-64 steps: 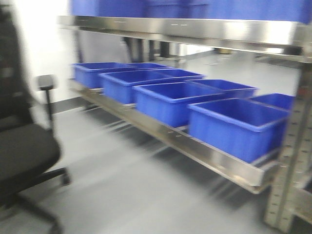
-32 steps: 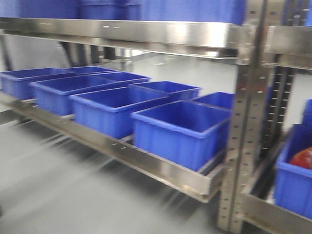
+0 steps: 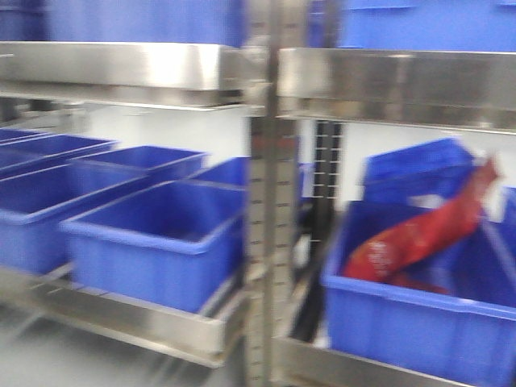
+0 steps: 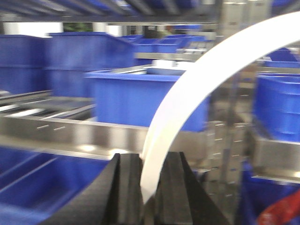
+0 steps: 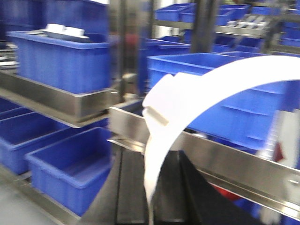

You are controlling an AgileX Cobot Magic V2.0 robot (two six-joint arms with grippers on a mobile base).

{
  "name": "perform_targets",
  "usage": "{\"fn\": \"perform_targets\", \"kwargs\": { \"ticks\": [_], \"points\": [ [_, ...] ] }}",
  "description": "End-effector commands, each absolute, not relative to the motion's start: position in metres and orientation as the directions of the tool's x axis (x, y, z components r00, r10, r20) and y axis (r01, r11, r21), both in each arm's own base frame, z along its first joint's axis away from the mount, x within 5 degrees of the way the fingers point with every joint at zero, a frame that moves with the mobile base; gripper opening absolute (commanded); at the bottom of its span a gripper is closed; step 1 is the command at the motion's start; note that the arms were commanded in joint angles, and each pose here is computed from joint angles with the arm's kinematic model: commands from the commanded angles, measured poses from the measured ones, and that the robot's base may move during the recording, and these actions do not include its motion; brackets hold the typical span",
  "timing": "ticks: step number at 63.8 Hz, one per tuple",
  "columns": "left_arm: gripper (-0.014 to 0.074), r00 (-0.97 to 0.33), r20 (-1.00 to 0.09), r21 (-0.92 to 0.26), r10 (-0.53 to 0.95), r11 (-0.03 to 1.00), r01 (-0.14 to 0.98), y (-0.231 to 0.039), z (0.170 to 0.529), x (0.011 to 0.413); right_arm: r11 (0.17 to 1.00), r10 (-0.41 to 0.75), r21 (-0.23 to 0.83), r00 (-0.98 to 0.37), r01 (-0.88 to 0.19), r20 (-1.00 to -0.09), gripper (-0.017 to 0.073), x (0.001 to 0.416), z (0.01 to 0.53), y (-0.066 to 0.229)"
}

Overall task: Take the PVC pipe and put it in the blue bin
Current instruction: 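Align the base in front of an open blue bin on the shelf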

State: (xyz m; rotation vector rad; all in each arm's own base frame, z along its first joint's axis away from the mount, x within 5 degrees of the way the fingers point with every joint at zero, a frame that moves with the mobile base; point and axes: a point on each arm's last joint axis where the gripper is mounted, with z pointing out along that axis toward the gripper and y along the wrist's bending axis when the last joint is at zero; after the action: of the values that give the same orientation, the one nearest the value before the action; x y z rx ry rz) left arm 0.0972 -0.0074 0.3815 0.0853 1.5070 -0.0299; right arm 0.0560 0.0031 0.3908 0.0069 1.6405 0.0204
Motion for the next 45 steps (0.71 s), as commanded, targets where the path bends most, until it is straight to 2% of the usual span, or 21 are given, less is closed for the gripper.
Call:
{"fn": "perform_targets", "kwargs": {
  "ticks": [1, 45],
  "points": [
    [-0.0111, 0.104, -0.994, 0.026, 0.018, 0.996, 0.083, -0.0083, 0.3870, 0.0955, 1.000, 0.004, 0.004, -0.035, -0.004, -0.999, -0.0162, 0.0555, 0.3942, 0.0026],
    [-0.0111, 0.104, -0.994, 0.026, 0.018, 0.996, 0.083, -0.0083, 0.3870, 0.0955, 1.000, 0.004, 0.004, -0.035, -0.004, -0.999, -0.0162, 0.0555, 0.3942, 0.0026]
  ]
}}
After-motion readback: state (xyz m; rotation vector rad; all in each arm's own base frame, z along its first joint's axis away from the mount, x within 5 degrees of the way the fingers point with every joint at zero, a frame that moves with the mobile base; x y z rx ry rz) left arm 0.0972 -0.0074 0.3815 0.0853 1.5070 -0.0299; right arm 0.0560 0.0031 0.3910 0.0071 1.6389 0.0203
